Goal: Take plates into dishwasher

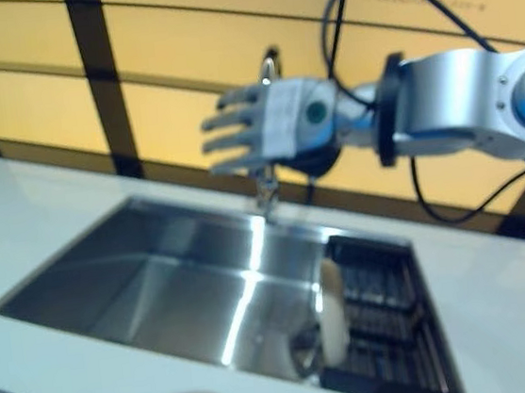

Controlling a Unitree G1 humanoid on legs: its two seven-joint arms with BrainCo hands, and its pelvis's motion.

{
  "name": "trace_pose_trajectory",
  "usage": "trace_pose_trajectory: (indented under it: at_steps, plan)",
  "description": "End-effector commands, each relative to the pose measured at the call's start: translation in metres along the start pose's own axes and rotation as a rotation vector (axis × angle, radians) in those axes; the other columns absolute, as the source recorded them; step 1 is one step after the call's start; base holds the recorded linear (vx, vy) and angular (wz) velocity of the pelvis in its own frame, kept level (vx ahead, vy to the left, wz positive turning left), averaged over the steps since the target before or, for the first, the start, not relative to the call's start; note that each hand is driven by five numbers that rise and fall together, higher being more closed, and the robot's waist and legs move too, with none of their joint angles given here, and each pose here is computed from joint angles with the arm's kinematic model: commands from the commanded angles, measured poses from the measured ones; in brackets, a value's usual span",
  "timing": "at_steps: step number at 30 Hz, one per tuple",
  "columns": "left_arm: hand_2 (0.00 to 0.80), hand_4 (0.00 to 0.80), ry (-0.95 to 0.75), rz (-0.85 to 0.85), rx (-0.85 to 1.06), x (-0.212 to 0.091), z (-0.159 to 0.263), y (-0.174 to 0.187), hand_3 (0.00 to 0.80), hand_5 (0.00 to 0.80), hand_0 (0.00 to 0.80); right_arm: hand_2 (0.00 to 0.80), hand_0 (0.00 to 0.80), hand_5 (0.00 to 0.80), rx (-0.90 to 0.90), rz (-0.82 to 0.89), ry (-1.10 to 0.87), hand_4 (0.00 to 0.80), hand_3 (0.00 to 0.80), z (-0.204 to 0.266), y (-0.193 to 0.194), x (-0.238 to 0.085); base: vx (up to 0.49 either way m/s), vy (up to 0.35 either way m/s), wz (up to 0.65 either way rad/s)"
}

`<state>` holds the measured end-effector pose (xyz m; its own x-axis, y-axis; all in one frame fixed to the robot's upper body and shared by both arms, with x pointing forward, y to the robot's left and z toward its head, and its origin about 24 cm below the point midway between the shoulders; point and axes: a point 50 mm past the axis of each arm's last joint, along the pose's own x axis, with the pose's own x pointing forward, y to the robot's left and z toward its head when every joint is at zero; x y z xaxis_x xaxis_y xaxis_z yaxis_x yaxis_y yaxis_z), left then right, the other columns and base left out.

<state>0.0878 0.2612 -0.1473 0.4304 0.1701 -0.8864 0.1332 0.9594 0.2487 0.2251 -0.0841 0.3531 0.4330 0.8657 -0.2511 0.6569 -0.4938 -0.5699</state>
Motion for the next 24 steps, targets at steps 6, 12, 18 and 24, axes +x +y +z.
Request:
trace_pose_trajectory:
  at_steps: [6,12,18,24]
  plan:
    - [0.0,0.0,-0.055,0.008,-0.006,0.002,0.016,0.002,0.0,0.0,0.0,0.0,0.0,0.0,0.15,0.154,-0.052,0.0,0.0,0.003,0.012,0.004,0.01,0.033,0.02]
    - [0.0,0.0,-0.054,0.002,0.008,0.003,0.017,0.003,0.0,0.0,0.0,0.0,0.0,0.0,0.198,0.194,-0.041,0.0,0.0,0.007,0.037,0.01,-0.009,-0.002,0.05]
    - [0.0,0.0,-0.064,-0.002,0.004,0.003,0.018,0.0,0.0,0.0,0.0,0.0,0.0,0.0,0.26,0.209,-0.068,0.0,0.0,0.016,0.052,0.008,-0.003,-0.001,0.01]
    - [0.0,0.0,-0.071,-0.007,-0.004,0.004,0.021,-0.002,0.0,0.0,0.0,0.0,0.0,0.0,0.307,0.272,-0.1,0.0,0.0,0.027,0.069,0.008,0.0,0.0,0.0]
